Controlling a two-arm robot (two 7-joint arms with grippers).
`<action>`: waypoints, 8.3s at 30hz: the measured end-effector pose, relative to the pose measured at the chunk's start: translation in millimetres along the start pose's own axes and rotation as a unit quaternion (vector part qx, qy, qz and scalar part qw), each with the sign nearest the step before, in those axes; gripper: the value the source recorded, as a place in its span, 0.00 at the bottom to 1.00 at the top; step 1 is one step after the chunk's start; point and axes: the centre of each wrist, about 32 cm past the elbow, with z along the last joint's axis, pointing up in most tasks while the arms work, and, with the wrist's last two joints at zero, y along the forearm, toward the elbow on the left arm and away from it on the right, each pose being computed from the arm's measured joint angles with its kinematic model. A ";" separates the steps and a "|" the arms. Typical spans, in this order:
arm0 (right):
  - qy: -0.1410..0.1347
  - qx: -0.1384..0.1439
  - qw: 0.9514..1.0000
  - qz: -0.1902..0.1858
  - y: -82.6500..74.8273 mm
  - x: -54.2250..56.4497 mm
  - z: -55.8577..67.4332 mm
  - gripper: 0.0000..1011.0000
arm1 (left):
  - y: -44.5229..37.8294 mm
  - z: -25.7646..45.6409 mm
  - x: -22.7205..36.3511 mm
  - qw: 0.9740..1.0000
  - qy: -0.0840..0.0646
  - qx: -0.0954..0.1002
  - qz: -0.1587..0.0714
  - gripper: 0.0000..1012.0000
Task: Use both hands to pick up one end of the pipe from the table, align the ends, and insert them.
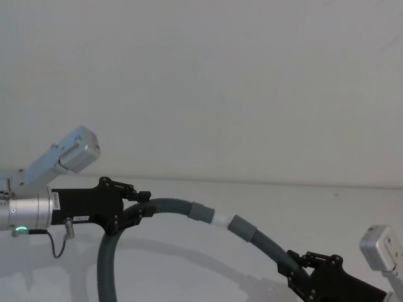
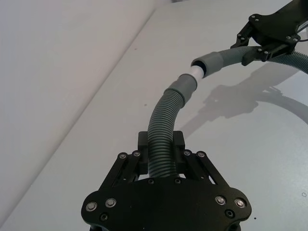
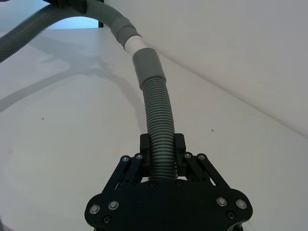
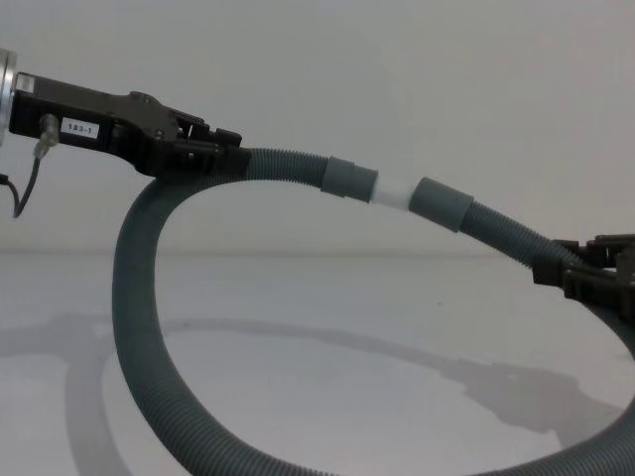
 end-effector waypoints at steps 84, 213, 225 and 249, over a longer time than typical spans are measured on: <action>-0.009 -0.014 1.000 0.020 3.4 -1.5 0.9 0.26 | 8.6 6.3 3.8 1.000 -0.006 0.018 -0.004 0.27; -0.050 -0.019 0.997 0.047 15.6 9.2 15.7 0.26 | -10.9 -4.5 29.0 0.998 0.000 0.018 -0.065 0.27; -0.020 -0.037 0.999 0.018 23.5 11.2 23.8 0.26 | -18.5 -5.8 25.8 0.998 -0.003 0.007 -0.062 0.27; 0.007 -0.045 0.999 -0.020 30.0 14.6 28.8 0.26 | -25.2 -8.3 25.3 0.998 -0.001 -0.001 -0.055 0.27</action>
